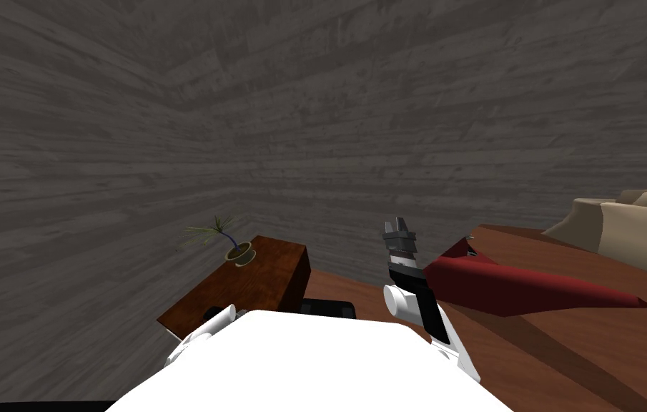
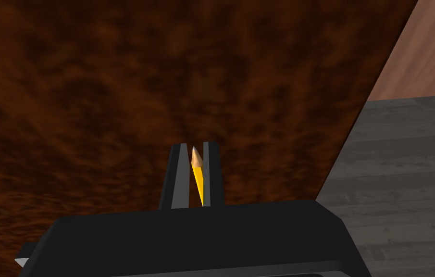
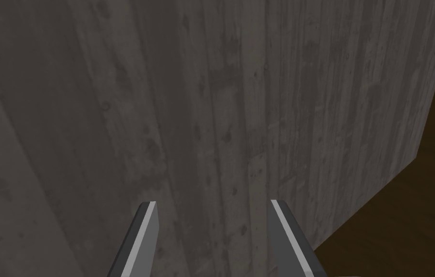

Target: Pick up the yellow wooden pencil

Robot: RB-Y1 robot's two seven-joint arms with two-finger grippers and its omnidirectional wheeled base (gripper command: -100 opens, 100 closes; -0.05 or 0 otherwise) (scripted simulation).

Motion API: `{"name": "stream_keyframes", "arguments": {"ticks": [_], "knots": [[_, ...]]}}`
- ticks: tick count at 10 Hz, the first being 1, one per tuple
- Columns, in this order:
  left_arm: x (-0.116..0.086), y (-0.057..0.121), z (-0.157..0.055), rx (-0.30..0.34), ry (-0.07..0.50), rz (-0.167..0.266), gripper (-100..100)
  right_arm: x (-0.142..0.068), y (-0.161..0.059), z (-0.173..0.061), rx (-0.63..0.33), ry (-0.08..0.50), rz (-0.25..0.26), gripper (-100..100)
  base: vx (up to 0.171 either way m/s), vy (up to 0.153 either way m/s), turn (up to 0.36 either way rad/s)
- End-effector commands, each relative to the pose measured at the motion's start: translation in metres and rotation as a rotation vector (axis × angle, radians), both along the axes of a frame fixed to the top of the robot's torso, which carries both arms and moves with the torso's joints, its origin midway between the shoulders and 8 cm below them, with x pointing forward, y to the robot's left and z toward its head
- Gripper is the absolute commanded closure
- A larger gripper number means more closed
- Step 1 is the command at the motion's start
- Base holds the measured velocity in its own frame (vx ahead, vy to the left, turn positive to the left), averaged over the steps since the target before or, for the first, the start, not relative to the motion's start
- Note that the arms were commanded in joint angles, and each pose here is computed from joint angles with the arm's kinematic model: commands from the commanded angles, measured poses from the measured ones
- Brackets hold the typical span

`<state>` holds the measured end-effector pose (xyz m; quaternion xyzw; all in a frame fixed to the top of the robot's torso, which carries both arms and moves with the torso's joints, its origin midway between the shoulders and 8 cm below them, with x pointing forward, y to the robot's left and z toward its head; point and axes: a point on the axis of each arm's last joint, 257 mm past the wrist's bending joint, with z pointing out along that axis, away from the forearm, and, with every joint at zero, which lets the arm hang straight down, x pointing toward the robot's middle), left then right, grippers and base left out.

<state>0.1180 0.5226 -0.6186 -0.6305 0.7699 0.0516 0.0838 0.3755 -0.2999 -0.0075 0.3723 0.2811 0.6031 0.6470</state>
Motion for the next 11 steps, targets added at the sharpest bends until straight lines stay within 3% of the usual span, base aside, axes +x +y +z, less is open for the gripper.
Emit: {"name": "stream_keyframes", "arguments": {"ticks": [1,2,4,5,7,8,11], "knots": [[0.001,-0.001,0.0,-0.001,-0.005,0.024,100,0.0,0.0,0.0,0.0,0.0,0.0,0,-0.008,-0.003,0.017],[0.004,0.001,0.004,0.009,0.002,0.004,100,0.0,0.0,0.0,0.0,0.0,0.0,0,-0.035,0.013,-0.162],[0.005,-0.001,0.004,0.005,-0.006,0.046,100,0.0,0.0,0.0,0.0,0.0,0.0,0,-0.04,0.028,-0.036],[0.007,-0.001,0.007,0.013,0.004,0.019,100,0.0,0.0,0.0,0.0,0.0,0.0,0,-0.059,0.028,-0.108],[0.009,-0.003,0.007,0.01,-0.006,0.061,100,0.0,0.0,0.0,0.0,0.0,0.0,0,-0.039,0.029,-0.053],[0.011,-0.005,0.01,0.016,0.004,0.033,100,0.0,0.0,0.0,0.0,0.0,0.0,0,-0.053,0.041,-0.144],[0.013,-0.008,0.01,0.011,-0.009,0.088,100,0.0,0.0,0.0,0.0,0.0,0.0,0,-0.028,0.018,-0.017]]}}
